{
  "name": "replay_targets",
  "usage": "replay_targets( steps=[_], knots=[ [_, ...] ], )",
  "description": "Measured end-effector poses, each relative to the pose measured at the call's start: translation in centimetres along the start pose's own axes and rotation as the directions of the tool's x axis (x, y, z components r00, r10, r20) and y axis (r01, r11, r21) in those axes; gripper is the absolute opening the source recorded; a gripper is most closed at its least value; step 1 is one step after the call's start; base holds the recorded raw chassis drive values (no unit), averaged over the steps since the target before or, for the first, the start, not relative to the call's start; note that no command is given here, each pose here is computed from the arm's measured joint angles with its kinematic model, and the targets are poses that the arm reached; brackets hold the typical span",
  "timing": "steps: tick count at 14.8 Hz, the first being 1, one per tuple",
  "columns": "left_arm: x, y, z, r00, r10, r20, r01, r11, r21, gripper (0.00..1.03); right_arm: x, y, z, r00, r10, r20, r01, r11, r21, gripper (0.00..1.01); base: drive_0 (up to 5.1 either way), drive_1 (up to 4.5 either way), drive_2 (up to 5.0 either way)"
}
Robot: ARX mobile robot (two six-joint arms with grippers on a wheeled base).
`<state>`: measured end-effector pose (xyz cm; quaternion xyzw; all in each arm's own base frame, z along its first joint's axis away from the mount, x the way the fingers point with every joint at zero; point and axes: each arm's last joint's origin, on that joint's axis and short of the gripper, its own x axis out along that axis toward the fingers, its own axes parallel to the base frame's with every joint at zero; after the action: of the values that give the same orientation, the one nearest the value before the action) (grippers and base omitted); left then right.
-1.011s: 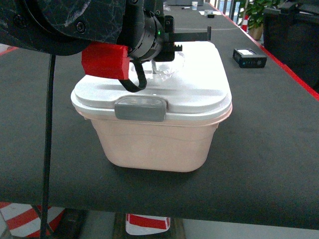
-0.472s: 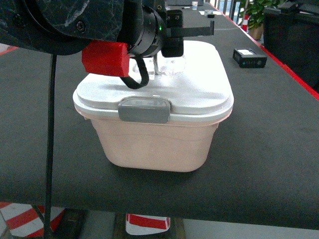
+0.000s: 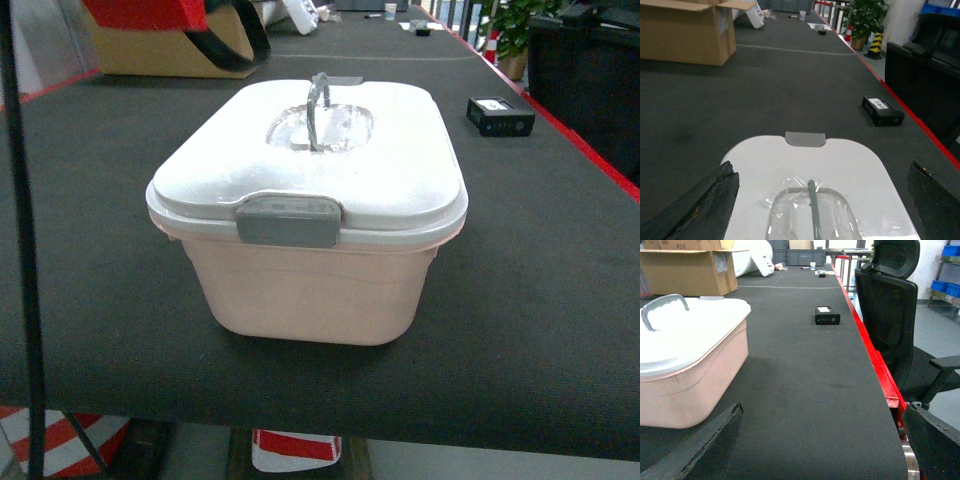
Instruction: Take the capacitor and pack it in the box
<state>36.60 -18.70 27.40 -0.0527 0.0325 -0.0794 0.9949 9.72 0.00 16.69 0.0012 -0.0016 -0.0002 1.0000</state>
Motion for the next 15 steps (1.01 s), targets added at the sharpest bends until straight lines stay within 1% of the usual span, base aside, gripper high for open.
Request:
replay_targets(
  steps=[1, 2, 3, 4, 5, 6, 7, 8, 10, 11, 12, 13, 15],
  knots=[
    [-0.9, 0.8, 0.9, 0.999, 0.018, 0.028, -0.018, 0.9998, -0.004, 0.97, 0.0, 0.0, 0.0, 1.0, 0.0, 0.0, 0.0, 1.0, 0.0, 0.98, 0.0, 0.0, 0.0],
    [-1.9, 1.7, 1.4, 0.998, 0.037, 0.047, -0.037, 0.9993, -0.003, 0.98, 0.0, 0.0, 0.0, 1.0, 0.0, 0.0, 0.0, 1.0, 0.0, 0.98, 0.0, 0.0, 0.0],
    [-3.2, 2.8, 1.9, 0.996, 0.06, 0.065, -0.06, 0.9982, 0.005, 0.98, 0.0, 0.0, 0.0, 1.0, 0.0, 0.0, 0.0, 1.0, 0.0, 0.98, 0.0, 0.0, 0.0],
    [-5.2, 4.4, 2.3, 0.991, 0.09, 0.097, -0.093, 0.9955, 0.02, 0.98, 0.0, 0.0, 0.0, 1.0, 0.0, 0.0, 0.0, 1.0, 0.0, 0.98, 0.0, 0.0, 0.0],
    [-7.3, 5.9, 2.5, 0.984, 0.122, 0.132, -0.128, 0.9909, 0.041, 0.98, 0.0, 0.0, 0.0, 1.0, 0.0, 0.0, 0.0, 1.0, 0.0, 0.98, 0.0, 0.0, 0.0],
    [-9.4, 7.4, 2.4, 0.974, 0.165, 0.153, -0.177, 0.9821, 0.066, 0.98, 0.0, 0.0, 0.0, 1.0, 0.0, 0.0, 0.0, 1.0, 0.0, 0.98, 0.0, 0.0, 0.0],
    [-11.3, 8.9, 1.9, 0.963, 0.211, 0.171, -0.227, 0.9704, 0.083, 0.98, 0.0, 0.0, 0.0, 1.0, 0.0, 0.0, 0.0, 1.0, 0.0, 0.98, 0.0, 0.0, 0.0],
    [-13.1, 10.2, 1.0, 0.955, 0.244, 0.169, -0.261, 0.9614, 0.086, 0.98, 0.0, 0.0, 0.0, 1.0, 0.0, 0.0, 0.0, 1.0, 0.0, 0.98, 0.0, 0.0, 0.0],
    [-16.3, 11.8, -1.0, 0.948, 0.271, 0.164, -0.287, 0.9542, 0.083, 0.98, 0.0, 0.0, 0.0, 1.0, 0.0, 0.0, 0.0, 1.0, 0.0, 0.98, 0.0, 0.0, 0.0],
    [-17.6, 12.6, -1.7, 0.948, 0.281, 0.15, -0.293, 0.9535, 0.07, 0.98, 0.0, 0.0, 0.0, 1.0, 0.0, 0.0, 0.0, 1.0, 0.0, 0.98, 0.0, 0.0, 0.0],
    [-18.3, 13.2, -1.9, 0.945, 0.298, 0.138, -0.308, 0.9495, 0.06, 0.98, 0.0, 0.0, 0.0, 1.0, 0.0, 0.0, 0.0, 1.0, 0.0, 0.98, 0.0, 0.0, 0.0],
    [-18.3, 13.3, -1.8, 0.94, 0.308, 0.146, -0.317, 0.9472, 0.044, 0.98, 0.0, 0.0, 0.0, 1.0, 0.0, 0.0, 0.0, 1.0, 0.0, 0.98, 0.0, 0.0, 0.0],
    [-18.2, 13.2, -1.9, 0.945, 0.296, 0.141, -0.305, 0.9516, 0.042, 0.98, 0.0, 0.0, 0.0, 1.0, 0.0, 0.0, 0.0, 1.0, 0.0, 0.98, 0.0, 0.0, 0.0]
  ],
)
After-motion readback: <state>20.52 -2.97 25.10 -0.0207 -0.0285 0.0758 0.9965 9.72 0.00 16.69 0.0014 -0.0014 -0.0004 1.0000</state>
